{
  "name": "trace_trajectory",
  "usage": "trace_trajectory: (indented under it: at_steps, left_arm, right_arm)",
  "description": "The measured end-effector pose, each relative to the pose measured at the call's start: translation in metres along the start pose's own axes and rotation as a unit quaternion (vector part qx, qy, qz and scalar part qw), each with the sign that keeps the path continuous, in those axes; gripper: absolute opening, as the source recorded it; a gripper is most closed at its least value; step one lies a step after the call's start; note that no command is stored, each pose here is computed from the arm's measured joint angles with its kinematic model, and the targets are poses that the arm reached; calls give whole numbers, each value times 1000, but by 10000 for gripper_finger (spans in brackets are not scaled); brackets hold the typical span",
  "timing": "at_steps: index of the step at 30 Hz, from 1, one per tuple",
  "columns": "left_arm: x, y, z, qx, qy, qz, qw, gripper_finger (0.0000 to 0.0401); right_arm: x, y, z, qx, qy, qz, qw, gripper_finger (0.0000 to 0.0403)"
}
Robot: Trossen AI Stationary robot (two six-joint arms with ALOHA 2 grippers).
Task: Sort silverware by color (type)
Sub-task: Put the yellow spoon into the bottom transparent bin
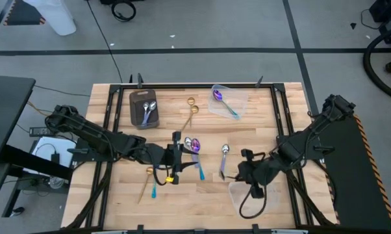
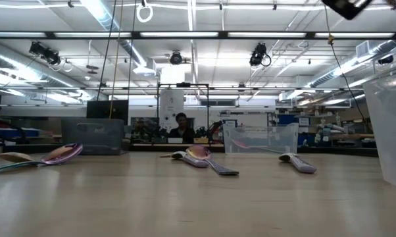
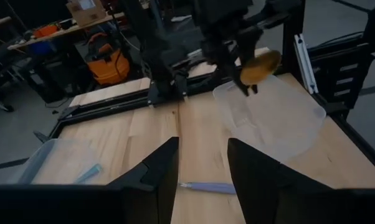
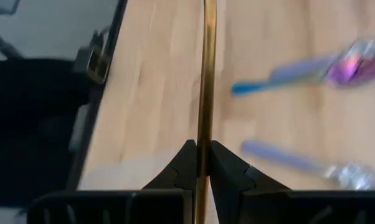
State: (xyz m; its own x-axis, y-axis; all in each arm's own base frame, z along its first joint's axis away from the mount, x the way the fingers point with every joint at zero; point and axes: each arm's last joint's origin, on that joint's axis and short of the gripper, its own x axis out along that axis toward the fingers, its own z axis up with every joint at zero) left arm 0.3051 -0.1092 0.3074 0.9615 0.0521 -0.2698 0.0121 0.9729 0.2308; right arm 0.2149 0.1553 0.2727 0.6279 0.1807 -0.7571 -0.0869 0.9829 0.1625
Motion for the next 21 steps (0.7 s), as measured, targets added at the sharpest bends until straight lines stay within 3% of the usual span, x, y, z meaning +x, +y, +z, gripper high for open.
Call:
trace_trajectory:
  at_steps: [6,14,21]
  left_arm:
    - [1,2,0,-2,0,4,1000,144]
    - [2,5,-1,-2,7,24,1000,144]
    - [2,7,-3,2,17,49,999,144]
  right_arm:
    - [8,11,-24,85,108,-1,991,35]
    - [8,16,-50,200,228,-42,952,35]
    - [15,23,-61,219,286,-52,931,36]
